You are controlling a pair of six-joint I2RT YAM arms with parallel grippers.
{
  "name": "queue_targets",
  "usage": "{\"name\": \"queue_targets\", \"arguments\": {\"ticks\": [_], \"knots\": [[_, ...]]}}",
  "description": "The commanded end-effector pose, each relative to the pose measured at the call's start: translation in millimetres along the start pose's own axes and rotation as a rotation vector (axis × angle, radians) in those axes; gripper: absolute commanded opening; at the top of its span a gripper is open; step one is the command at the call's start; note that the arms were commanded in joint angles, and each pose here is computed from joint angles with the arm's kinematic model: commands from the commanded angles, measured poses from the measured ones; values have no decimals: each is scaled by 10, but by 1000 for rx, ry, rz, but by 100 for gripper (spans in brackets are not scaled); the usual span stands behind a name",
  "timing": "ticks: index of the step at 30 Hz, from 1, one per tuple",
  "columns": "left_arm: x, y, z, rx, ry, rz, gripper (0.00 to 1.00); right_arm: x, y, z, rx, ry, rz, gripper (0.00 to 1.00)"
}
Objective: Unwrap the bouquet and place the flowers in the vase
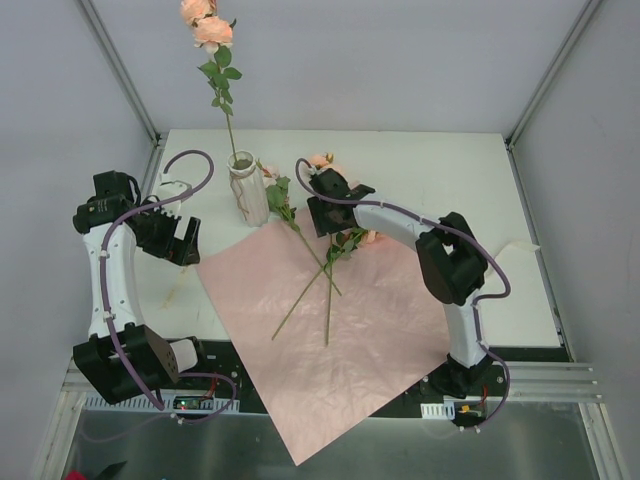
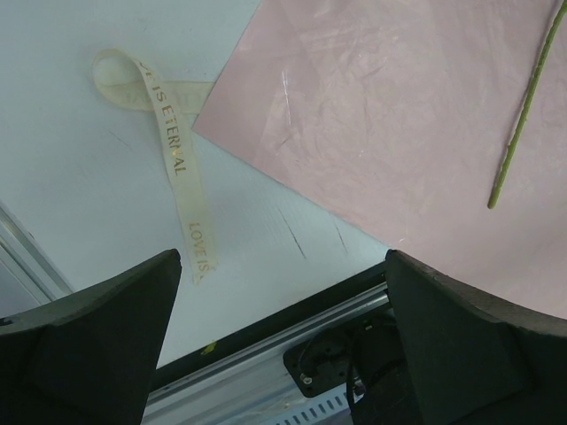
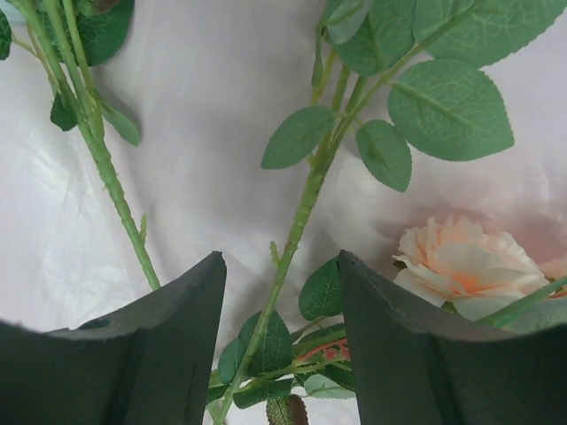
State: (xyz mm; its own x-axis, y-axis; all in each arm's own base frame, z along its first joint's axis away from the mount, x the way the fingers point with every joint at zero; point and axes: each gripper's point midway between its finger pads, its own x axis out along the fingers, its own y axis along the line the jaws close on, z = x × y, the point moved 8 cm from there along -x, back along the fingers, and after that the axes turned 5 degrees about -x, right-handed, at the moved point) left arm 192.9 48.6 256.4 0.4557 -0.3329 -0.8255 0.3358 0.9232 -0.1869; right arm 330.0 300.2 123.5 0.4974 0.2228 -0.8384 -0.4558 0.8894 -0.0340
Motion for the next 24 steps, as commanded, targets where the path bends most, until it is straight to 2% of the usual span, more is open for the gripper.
{"name": "queue_targets", "arguments": {"ticks": [1, 12, 14, 17, 18, 20, 24], "knots": [[33, 22, -41, -3, 19, -17, 99, -5, -3, 119, 32, -26, -37, 57], [22, 13, -61, -1, 21, -10, 99, 394, -69, 183, 104, 5, -27, 52], [5, 3, -61, 6, 14, -5, 99, 413, -91, 202, 117, 2, -31, 45], [-9, -6, -59, 11, 12, -2, 99, 391, -125, 262, 152, -15, -21, 27], [-18, -7, -61, 11, 13, 0, 99, 367, -136, 302, 172, -33, -16, 16], [-31, -8, -57, 14, 12, 4, 99, 253, -131, 352, 188, -70, -4, 3], [-54, -14, -46, 21, 6, 13, 99, -77, -162, 555, 246, -190, 28, 1]]}}
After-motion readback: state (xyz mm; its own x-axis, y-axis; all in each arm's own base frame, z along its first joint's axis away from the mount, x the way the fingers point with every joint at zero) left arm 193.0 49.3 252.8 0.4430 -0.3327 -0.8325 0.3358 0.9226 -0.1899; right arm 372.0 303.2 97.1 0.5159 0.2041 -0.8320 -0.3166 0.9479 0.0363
